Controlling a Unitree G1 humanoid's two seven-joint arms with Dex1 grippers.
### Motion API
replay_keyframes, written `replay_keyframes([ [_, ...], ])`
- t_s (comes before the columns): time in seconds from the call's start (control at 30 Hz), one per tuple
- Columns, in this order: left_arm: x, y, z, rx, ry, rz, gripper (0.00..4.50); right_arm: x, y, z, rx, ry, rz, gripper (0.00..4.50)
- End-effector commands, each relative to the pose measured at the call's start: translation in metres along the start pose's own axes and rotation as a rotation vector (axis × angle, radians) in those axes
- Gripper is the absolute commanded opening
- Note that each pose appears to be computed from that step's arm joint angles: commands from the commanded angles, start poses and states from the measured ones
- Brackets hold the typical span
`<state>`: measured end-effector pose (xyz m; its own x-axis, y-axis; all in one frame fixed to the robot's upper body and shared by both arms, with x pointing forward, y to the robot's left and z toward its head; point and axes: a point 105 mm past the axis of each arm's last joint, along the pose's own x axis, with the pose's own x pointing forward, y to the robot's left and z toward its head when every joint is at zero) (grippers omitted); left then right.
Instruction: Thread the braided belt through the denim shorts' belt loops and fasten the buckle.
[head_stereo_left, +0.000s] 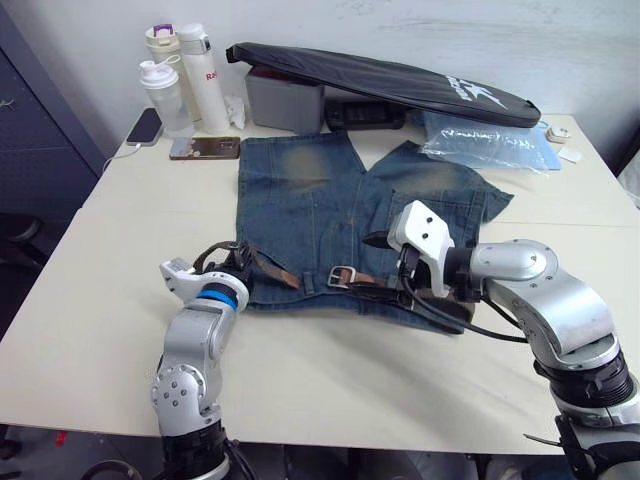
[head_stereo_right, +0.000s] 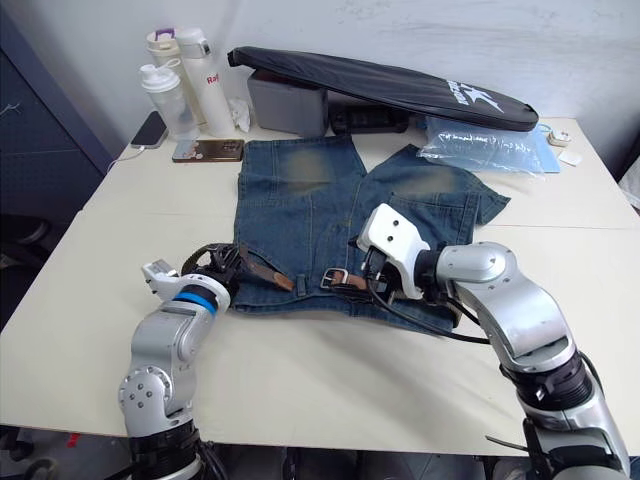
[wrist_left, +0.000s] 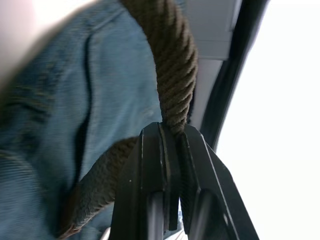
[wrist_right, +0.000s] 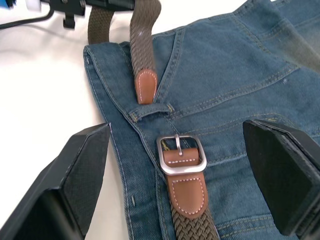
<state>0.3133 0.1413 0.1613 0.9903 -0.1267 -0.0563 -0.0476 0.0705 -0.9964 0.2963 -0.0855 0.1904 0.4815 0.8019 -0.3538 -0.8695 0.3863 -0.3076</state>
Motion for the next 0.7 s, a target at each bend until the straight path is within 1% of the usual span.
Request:
replay_keyframes([
  [0.03,-0.004,-0.031,-0.008,0.030,0.027,-0.146,0.00,-0.005,0.002,0.009,-0.039,-0.027,-0.004,4.46],
  [0.13,-0.005,-0.044,-0.011,0.067,0.037,-0.208,0.00,-0.005,0.001,0.009,-0.039,-0.025,-0.006,4.46],
  [0.27,-0.004,-0.040,-0.011,0.044,0.038,-0.177,0.00,-0.005,0.001,0.009,-0.039,-0.023,-0.005,4.46],
  [0.4,0.002,-0.011,-0.006,0.050,0.004,-0.038,0.00,-0.005,0.002,0.009,-0.039,-0.022,-0.005,4.46],
  [0.5,0.002,-0.003,-0.004,0.068,-0.008,-0.002,0.00,-0.005,0.002,0.009,-0.036,-0.020,-0.008,4.46],
  [0.7,0.002,0.009,-0.017,0.069,0.061,0.043,0.00,-0.006,0.003,0.010,-0.032,-0.016,-0.010,4.46],
])
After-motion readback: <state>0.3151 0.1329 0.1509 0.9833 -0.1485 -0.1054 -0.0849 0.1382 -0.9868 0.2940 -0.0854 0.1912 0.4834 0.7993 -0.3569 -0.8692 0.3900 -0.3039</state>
